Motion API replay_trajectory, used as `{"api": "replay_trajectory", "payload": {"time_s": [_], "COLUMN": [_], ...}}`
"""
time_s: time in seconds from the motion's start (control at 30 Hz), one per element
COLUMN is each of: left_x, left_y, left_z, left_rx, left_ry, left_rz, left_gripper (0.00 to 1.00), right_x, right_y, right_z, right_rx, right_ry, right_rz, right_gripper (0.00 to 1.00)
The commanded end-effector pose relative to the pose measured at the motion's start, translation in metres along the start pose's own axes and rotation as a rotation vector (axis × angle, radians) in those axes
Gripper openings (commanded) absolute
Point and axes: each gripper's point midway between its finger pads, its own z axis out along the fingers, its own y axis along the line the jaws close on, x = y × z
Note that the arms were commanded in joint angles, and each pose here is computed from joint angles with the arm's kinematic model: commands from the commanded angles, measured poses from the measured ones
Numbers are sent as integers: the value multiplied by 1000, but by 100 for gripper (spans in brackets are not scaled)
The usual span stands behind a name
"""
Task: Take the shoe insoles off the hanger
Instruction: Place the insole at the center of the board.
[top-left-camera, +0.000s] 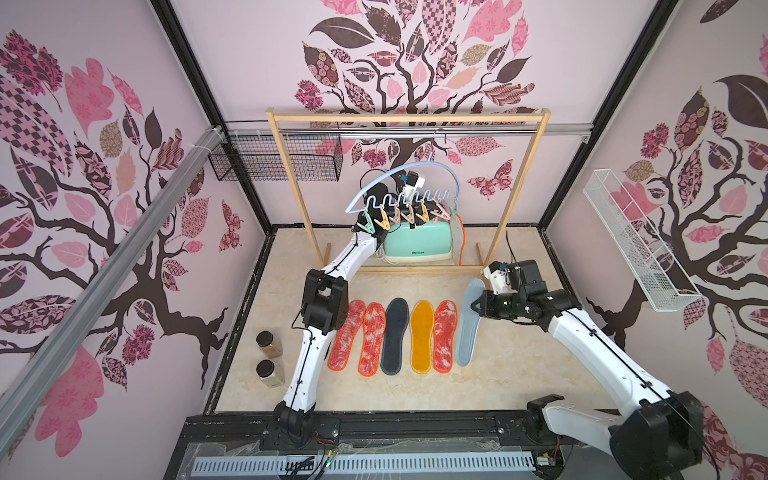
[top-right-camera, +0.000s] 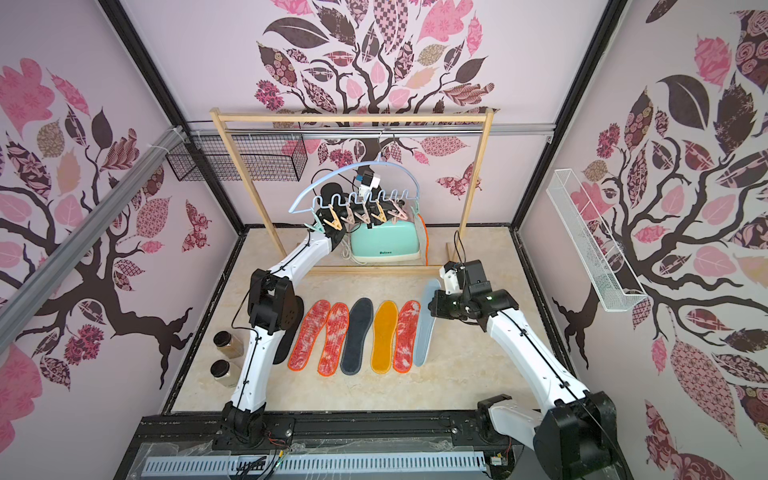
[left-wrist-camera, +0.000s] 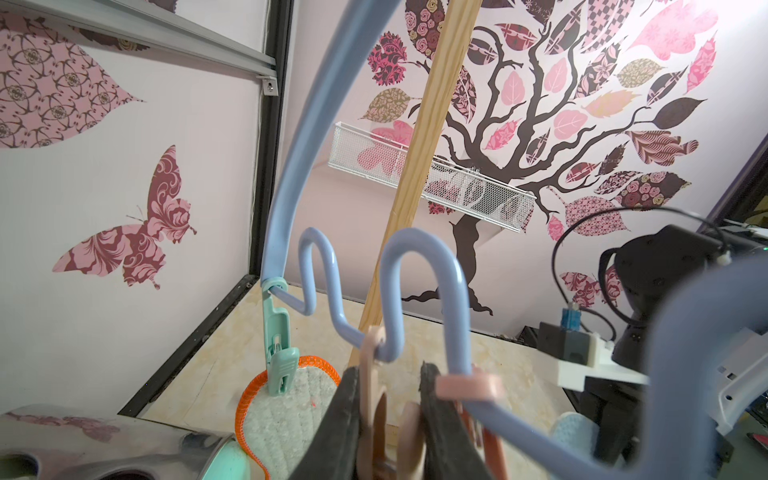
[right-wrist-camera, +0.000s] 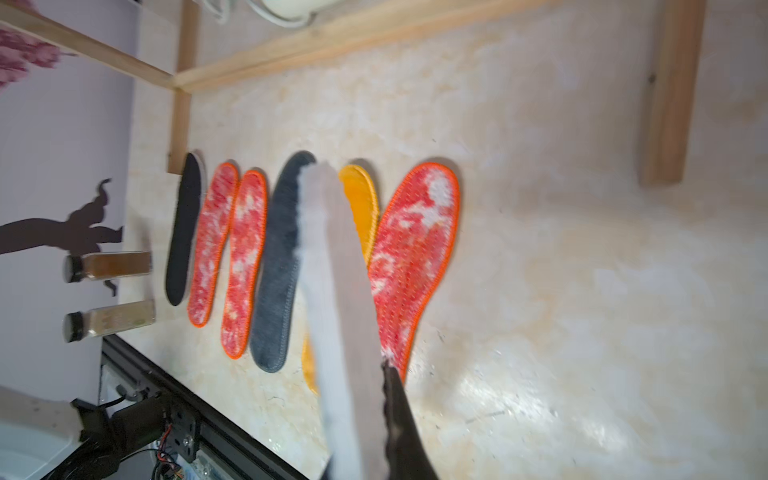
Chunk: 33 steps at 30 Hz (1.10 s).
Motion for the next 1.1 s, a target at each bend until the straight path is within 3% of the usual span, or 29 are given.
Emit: {"api": "replay_trajectory", "payload": {"time_s": [0.0, 0.17, 0.4, 0.67, 0.83, 1.07], "left_x": [-16, -17, -17, -16, -12, -13], "left_y": [-9, -8, -6, -3, -1, -1], "left_z": [-4, -6, -7, -7, -7, -8], "left_rx": [-1, -4, -13, -11, -11, -13], "left_ry": [-13, -14, -18, -20, -16, -17], "left_rz": [23, 23, 19, 10, 4, 3], "left_gripper": [12, 12, 12, 12, 12, 12], "right_x": [20, 17, 12, 6, 9, -1], "right_y": [-30, -37, -25, -48, -51, -61], "right_z": [6, 30, 75, 91, 96, 83], "right_rx": [158, 171, 60, 154, 156, 222], "right_ry": [117, 167, 290, 315, 319, 249], "right_rz": [62, 79, 78, 84, 94, 90], "right_gripper": [3, 3, 7, 12, 30, 42]}}
